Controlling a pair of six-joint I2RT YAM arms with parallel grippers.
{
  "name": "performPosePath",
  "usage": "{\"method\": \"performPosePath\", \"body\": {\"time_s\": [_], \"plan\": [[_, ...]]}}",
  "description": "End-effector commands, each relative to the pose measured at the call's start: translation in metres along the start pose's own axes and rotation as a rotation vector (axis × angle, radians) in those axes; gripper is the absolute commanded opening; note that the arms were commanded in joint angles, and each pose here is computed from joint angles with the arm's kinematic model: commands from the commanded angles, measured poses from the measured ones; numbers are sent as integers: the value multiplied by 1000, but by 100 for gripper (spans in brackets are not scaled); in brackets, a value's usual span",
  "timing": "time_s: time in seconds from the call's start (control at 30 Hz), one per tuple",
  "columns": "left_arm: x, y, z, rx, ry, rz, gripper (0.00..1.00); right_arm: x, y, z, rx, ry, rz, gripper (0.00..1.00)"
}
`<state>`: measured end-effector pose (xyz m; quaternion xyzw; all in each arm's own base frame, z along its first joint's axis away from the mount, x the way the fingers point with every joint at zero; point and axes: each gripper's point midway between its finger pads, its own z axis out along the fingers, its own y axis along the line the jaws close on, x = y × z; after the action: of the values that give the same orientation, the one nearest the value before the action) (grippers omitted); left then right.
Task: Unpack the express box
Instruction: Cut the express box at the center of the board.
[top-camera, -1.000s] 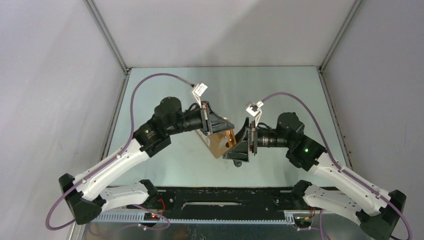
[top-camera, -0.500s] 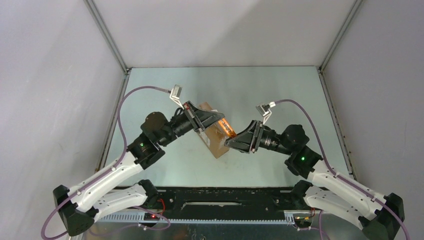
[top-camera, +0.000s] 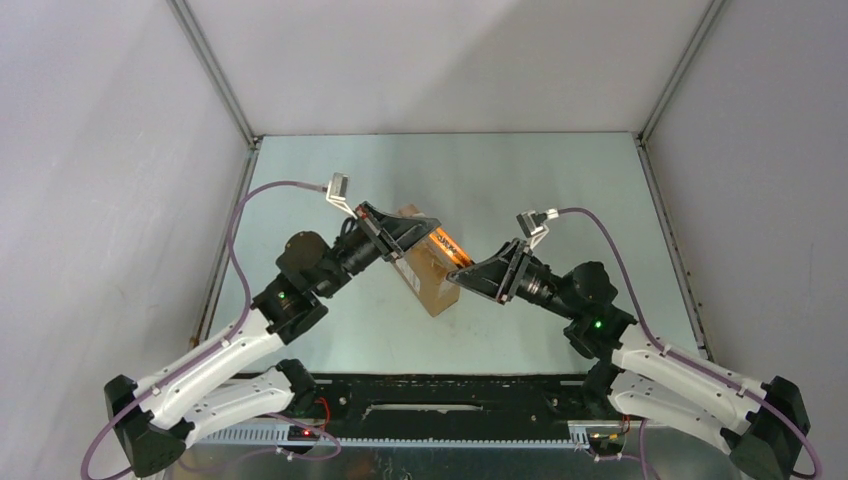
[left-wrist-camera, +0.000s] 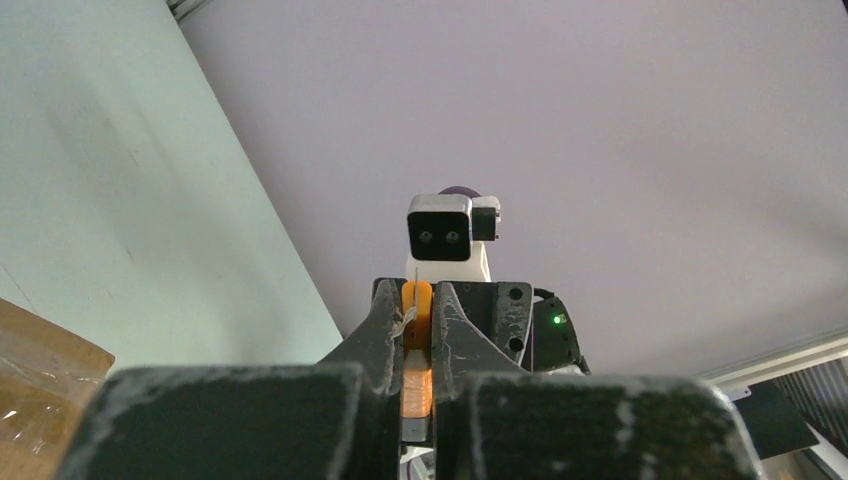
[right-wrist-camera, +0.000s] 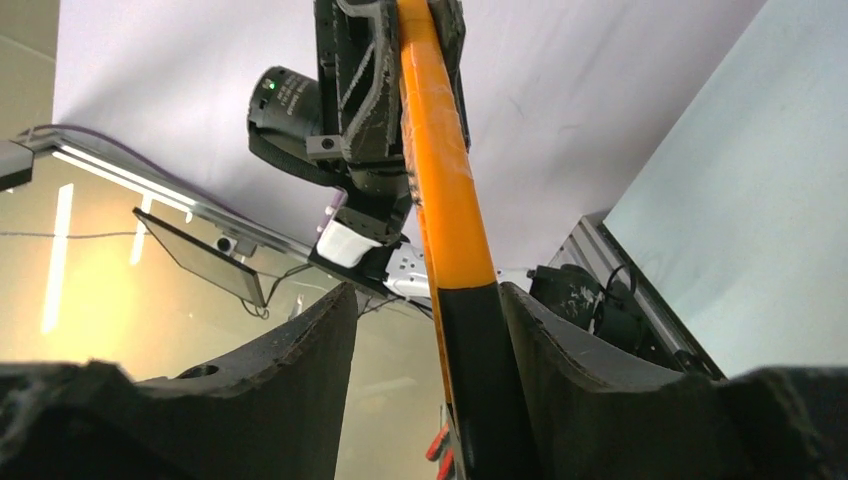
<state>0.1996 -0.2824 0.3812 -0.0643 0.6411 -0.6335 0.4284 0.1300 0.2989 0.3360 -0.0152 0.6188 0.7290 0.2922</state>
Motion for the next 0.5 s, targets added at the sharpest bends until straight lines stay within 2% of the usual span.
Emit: {"method": "performPosePath", "body": {"time_s": [0.0,0.1,0.3,0.43,0.47], "plan": [[-14,0,-4,14,-92,-55,0,-18,24,3,-91,-92,-4,56],[-23,6,-9,2,-159,-108,0,-20,26,4,-90,-122,-9,60],[-31,9,-13,-34,-206,-132,0,-36,28,-2,-56,-221,-66,61],[-29,5,-13,-17,-194,-125,0,-39,26,-3,-21,-227,-77,53],[-27,4,-13,-13,-186,-125,0,-40,23,-3,-2,-226,-84,46]]}}
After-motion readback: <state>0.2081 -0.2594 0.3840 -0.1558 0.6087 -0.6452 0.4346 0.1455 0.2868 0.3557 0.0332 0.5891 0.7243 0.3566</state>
